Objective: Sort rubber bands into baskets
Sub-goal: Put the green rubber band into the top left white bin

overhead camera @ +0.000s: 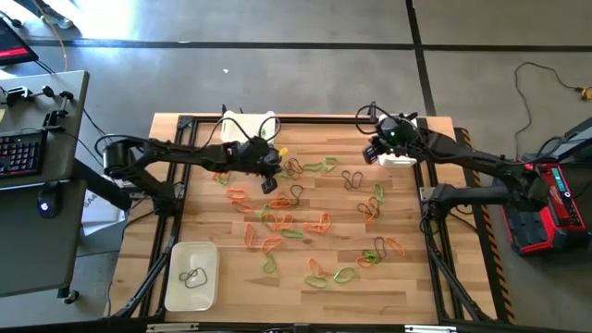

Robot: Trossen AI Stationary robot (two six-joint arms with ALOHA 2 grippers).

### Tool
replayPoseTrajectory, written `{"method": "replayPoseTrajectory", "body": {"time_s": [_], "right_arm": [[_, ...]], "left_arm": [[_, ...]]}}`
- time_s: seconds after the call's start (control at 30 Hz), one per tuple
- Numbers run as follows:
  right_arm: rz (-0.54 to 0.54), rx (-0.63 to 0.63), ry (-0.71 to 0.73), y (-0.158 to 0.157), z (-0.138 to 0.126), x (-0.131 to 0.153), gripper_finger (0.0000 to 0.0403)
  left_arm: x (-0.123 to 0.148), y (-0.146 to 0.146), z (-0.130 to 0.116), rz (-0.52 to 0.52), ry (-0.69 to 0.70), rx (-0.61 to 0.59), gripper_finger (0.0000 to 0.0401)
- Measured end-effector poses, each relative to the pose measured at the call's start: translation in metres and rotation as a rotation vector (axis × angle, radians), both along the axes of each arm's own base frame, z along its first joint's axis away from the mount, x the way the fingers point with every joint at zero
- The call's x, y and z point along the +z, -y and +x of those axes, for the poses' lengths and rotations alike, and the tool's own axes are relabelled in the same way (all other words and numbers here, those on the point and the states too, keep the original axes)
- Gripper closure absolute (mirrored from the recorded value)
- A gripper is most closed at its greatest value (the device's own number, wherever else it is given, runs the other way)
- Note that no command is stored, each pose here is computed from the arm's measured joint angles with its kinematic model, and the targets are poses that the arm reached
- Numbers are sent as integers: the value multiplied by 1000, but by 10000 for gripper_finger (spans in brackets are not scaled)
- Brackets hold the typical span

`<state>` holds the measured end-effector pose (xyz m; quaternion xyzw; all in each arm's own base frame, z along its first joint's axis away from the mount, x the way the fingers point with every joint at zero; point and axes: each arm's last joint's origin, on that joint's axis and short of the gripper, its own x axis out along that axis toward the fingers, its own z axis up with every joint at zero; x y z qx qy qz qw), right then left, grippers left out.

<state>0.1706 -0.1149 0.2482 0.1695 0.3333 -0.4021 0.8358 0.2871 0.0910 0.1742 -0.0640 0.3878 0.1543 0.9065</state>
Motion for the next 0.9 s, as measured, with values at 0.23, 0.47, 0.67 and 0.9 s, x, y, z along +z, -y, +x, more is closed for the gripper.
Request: {"method": "replayPoseTrajectory", "body": {"time_s": [0.23,0.47,0.67,0.9], "right_arm": [[-4,70,6,-12,8,0,322],[-33,123,21,-17,14,3,291],[39,180,91,-15,25,-1,299],[-27,200,75,-12,46,-12,313]], "left_arm": [[-7,8,-1,60,-88,3,256],[-16,9,1,62,-131,-8,238],[-38,4,4,77,-208,24,238],[-48,3,4,121,-267,11,239]]}}
